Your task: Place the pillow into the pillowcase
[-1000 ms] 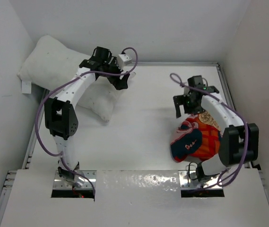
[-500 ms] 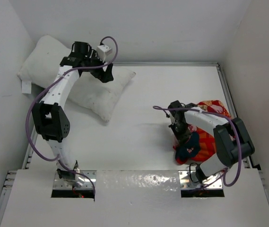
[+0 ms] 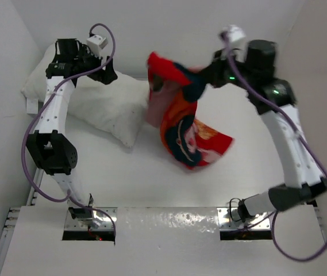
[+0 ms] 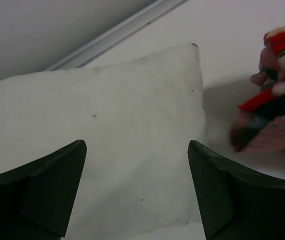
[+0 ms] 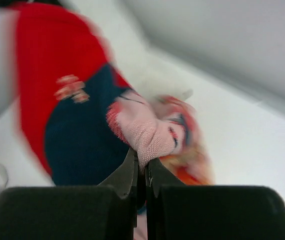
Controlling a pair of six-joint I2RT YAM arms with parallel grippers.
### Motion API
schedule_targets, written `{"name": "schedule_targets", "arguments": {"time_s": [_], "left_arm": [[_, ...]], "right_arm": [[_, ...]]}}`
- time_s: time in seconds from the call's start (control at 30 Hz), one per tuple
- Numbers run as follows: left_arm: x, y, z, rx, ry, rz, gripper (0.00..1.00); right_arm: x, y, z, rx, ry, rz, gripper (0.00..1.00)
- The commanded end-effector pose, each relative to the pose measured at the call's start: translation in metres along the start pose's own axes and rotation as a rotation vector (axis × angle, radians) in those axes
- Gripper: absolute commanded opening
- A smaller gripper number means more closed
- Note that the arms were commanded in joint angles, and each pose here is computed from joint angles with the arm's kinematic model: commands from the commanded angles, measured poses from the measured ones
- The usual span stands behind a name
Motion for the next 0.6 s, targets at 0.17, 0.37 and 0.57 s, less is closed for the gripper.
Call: {"name": "schedule_targets", "arguments": {"time_s": [0.17,0.37,0.57], "left_arm": [[-0.011,0.046,-0.009,-0.146,-0.083,0.030,0.78],[-0.035,0.022,0.023,-0.045,-0.120,0.128,0.78],[-0.092,-0.046,0.074,0.191,-0.211,0.284,0.81]], "right_arm": [[-0.129,-0.157,-0.069,0.251,-0.560,0.239,0.03],[-0.173,-0.247,-0.086,0.455,-0.753,0.516,0.99],[-0.172,-0.233,-0.095,0.402,-0.773,0.462,0.21]]}}
Point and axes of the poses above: each gripper's point midway between its finger pads, its own z axis out along the fingers, its own x axis along the line the jaws close on, y = z × x, the point moved 4 cm from there along -z, back along the fingers, and after that the axes turned 7 degrees about -z, right-handed, at the moved point
